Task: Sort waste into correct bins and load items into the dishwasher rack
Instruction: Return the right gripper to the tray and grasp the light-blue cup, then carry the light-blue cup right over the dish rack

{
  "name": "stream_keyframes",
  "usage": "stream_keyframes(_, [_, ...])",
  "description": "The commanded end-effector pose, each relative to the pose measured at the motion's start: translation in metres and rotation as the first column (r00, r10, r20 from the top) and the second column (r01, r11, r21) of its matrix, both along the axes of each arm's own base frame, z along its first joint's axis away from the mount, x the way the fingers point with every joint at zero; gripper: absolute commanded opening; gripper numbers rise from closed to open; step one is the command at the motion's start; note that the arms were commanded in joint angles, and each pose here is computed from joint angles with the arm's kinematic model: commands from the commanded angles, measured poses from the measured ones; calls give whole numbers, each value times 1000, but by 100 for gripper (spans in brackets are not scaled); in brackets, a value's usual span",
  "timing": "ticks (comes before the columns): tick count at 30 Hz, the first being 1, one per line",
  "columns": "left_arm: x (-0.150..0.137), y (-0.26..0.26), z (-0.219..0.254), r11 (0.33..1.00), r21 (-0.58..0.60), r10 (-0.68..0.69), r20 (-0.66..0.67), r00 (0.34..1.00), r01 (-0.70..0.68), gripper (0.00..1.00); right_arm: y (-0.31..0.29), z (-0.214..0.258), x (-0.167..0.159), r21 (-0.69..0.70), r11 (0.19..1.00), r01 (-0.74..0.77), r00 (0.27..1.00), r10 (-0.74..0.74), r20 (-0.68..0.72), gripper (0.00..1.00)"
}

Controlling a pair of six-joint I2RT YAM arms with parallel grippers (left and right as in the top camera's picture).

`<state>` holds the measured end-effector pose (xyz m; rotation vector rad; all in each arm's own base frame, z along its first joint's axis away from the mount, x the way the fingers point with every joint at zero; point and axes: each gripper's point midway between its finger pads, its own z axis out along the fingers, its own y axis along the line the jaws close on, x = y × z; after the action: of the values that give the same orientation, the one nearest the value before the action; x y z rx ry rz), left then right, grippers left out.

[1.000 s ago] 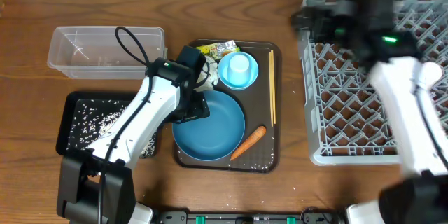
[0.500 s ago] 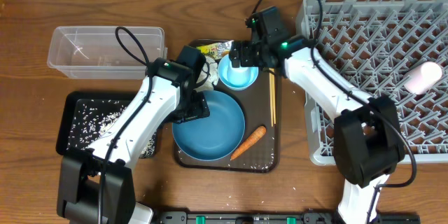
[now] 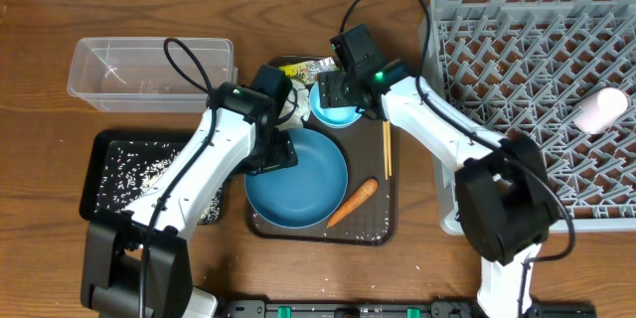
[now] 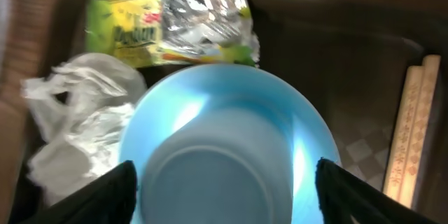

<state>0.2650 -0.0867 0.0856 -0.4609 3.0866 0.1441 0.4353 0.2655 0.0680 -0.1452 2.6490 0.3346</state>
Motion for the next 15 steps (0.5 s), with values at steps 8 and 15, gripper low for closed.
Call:
stream_keyframes(8, [0,4,2,1000,17,-10,10,1000,10,98,-7,22,9,8,999,40,999,-40,33,52])
stream_keyframes(15, [0,4,2,1000,17,-10,10,1000,10,98,-57,164,35,131,984,121,958,-150,245,53])
